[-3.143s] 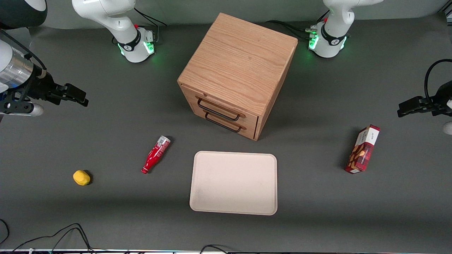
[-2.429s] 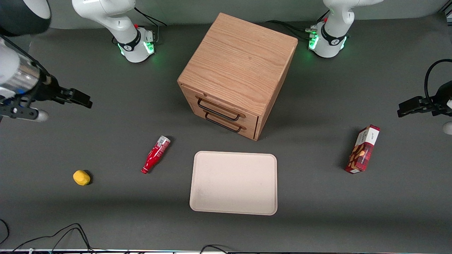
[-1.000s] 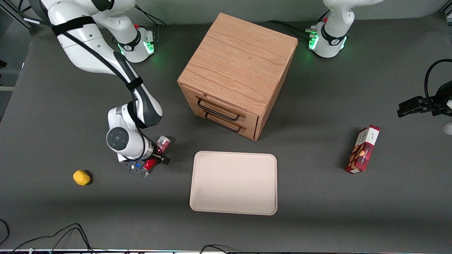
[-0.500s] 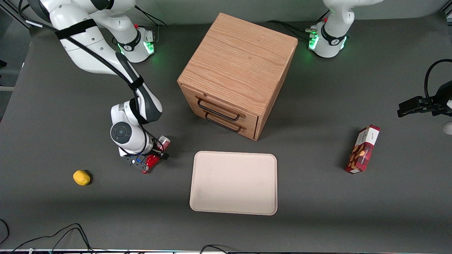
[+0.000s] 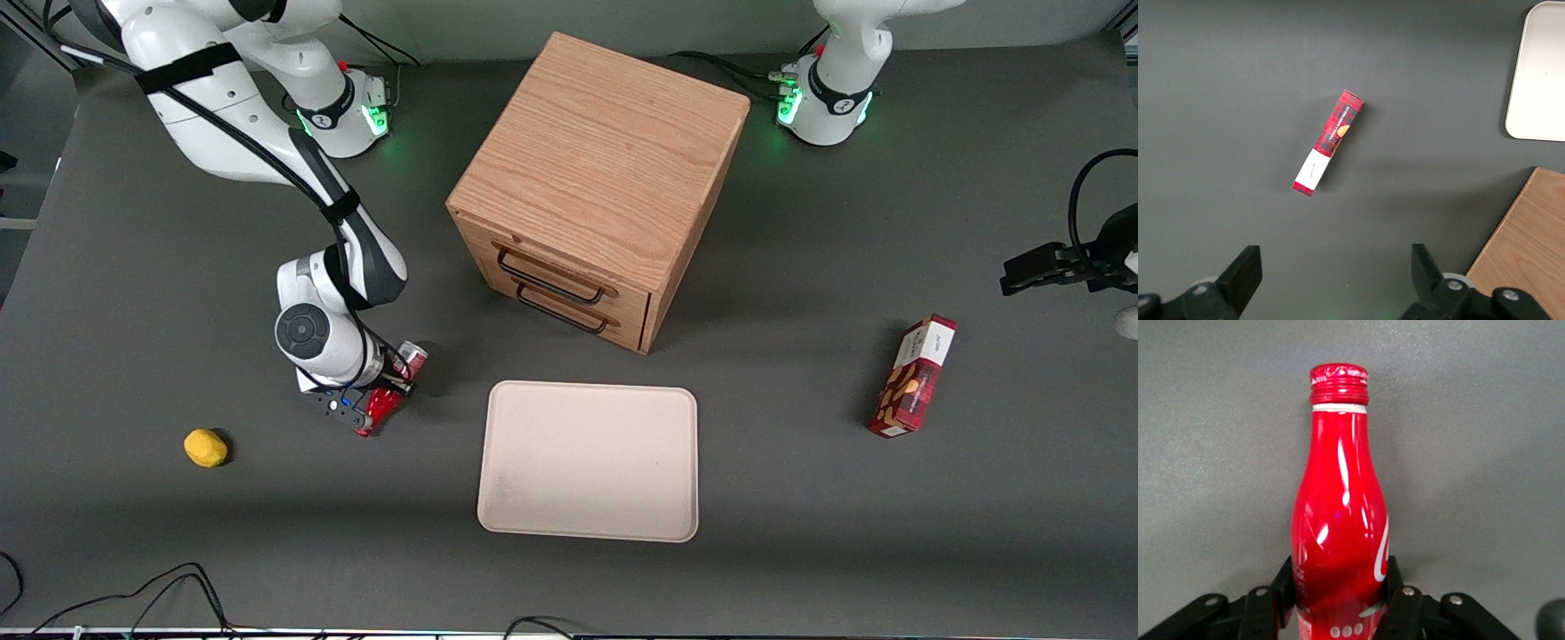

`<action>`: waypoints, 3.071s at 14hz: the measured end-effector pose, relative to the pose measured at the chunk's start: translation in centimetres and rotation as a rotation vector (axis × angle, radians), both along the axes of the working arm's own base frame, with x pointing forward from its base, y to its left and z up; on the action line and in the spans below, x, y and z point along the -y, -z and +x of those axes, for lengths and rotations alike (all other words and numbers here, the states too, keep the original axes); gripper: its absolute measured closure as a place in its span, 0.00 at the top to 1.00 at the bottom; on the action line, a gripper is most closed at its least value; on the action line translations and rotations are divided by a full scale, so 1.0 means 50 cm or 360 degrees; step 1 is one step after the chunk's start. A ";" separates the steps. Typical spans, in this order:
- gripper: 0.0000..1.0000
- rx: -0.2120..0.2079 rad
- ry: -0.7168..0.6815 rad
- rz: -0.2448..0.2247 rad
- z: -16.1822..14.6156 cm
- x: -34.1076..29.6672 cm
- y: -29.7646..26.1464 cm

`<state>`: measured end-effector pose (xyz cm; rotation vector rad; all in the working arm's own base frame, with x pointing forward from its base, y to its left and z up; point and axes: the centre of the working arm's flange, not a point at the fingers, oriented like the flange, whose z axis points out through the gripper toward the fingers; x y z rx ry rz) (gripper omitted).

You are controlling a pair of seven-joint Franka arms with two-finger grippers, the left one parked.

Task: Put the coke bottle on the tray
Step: 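Lift the bottle off the table with the right gripper, then carry the bottle over the cream tray with the right gripper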

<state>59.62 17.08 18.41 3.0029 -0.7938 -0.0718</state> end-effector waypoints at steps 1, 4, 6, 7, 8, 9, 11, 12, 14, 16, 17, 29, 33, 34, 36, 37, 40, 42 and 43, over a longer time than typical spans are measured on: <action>0.55 0.0000 0.0000 0.0000 0.000 0.000 0.000; 0.55 0.0002 0.0005 0.0000 0.000 0.004 -0.003; 0.55 0.0009 0.0018 -0.0004 0.006 0.015 -0.036; 0.55 -0.0001 0.0026 -0.0012 0.010 0.026 -0.075; 0.55 -0.0009 0.0030 -0.0019 0.014 0.038 -0.132; 0.55 -0.0012 0.0029 -0.0025 0.015 0.051 -0.202; 0.55 -0.0019 0.0009 -0.0036 0.009 0.073 -0.368; 0.55 -0.0037 -0.0008 -0.0043 0.002 0.081 -0.453; 0.55 -0.0051 -0.0035 -0.0034 -0.003 0.087 -0.610; 0.55 -0.0050 -0.0070 0.0003 0.001 0.083 -0.731; 0.55 -0.0060 -0.0083 0.0010 0.006 0.081 -0.766; 0.55 0.0057 -0.0542 0.0113 0.204 -0.334 -0.347; 0.55 0.0140 -0.0645 0.0145 0.218 -0.383 -0.208; 0.55 0.0149 -0.0659 0.0148 0.221 -0.384 -0.188; 0.55 0.0156 -0.0676 0.0151 0.224 -0.386 -0.154; 0.55 0.0153 -0.0684 0.0151 0.223 -0.389 -0.137; 0.55 0.0169 -0.0691 0.0158 0.223 -0.396 -0.081; 0.55 0.0176 -0.0692 0.0159 0.223 -0.396 -0.046; 0.55 0.0184 -0.0692 0.0161 0.223 -0.396 -0.031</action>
